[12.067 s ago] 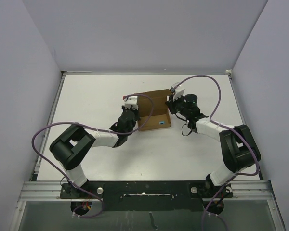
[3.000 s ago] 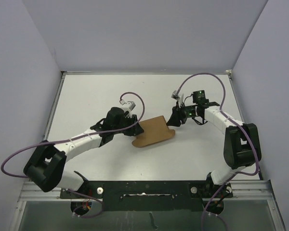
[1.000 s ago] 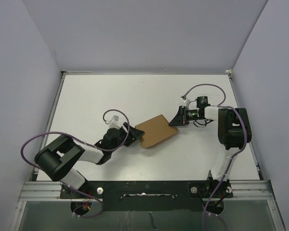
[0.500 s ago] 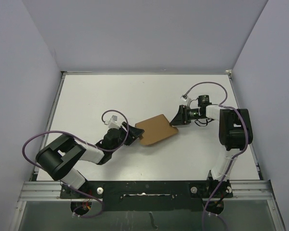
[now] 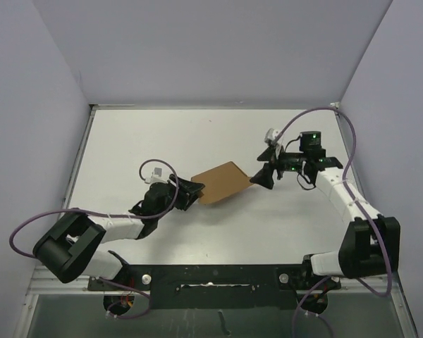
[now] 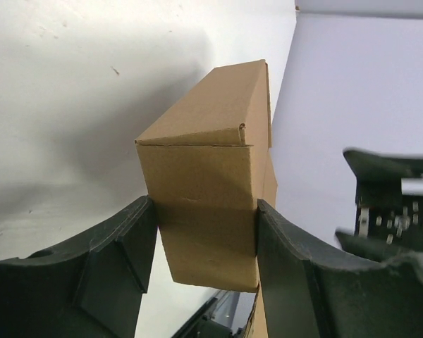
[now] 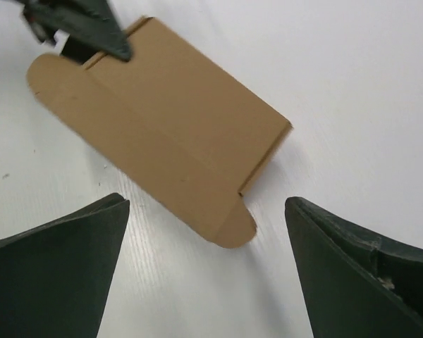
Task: Fold the paper box
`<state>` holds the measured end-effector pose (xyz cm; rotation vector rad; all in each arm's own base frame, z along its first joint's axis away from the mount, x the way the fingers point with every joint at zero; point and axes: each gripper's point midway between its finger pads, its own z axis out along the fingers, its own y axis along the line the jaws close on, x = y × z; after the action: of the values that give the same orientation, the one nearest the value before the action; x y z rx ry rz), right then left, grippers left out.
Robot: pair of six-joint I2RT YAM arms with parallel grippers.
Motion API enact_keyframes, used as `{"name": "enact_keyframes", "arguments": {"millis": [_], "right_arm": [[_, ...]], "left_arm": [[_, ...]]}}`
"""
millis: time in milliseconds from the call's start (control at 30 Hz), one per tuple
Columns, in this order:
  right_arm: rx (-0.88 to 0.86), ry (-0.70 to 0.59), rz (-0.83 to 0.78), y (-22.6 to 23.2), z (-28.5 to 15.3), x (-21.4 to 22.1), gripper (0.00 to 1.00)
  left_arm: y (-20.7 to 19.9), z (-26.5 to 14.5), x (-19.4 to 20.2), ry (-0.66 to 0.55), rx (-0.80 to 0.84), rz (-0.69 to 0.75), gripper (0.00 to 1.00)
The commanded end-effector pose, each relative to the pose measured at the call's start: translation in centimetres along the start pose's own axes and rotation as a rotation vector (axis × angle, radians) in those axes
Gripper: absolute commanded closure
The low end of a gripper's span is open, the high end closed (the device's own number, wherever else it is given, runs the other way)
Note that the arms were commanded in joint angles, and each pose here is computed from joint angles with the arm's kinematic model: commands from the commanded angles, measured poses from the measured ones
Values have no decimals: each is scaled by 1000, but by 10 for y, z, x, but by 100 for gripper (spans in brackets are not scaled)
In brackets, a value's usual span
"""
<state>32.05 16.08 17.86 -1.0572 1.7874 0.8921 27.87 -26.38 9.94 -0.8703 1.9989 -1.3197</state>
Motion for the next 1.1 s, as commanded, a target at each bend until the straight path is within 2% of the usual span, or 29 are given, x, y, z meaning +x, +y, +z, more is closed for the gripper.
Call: {"name": "enact_keyframes", "arguments": {"millis": [0,200,500,733,900,1067], "right_arm": [[-7,-72,-533,36,4,-18,2],[-61,-64,-793,49,22,-9,2],[-67,19,-1017,64,67,9,2],[30,65,-1101,58,86,16,1],[89,87,-1152,56,101,20,9],[160,86,-1190,50,103,15,23]], "left_arm": [[-26,-7,-6,31,-44,-105,67],[-33,-17,-13,37,-137,-140,67],[-43,-12,-10,81,-169,-178,68],[-48,-9,-8,94,-164,-191,68],[-50,-8,-7,101,-158,-201,68],[-50,-8,-7,103,-157,-203,68]]}}
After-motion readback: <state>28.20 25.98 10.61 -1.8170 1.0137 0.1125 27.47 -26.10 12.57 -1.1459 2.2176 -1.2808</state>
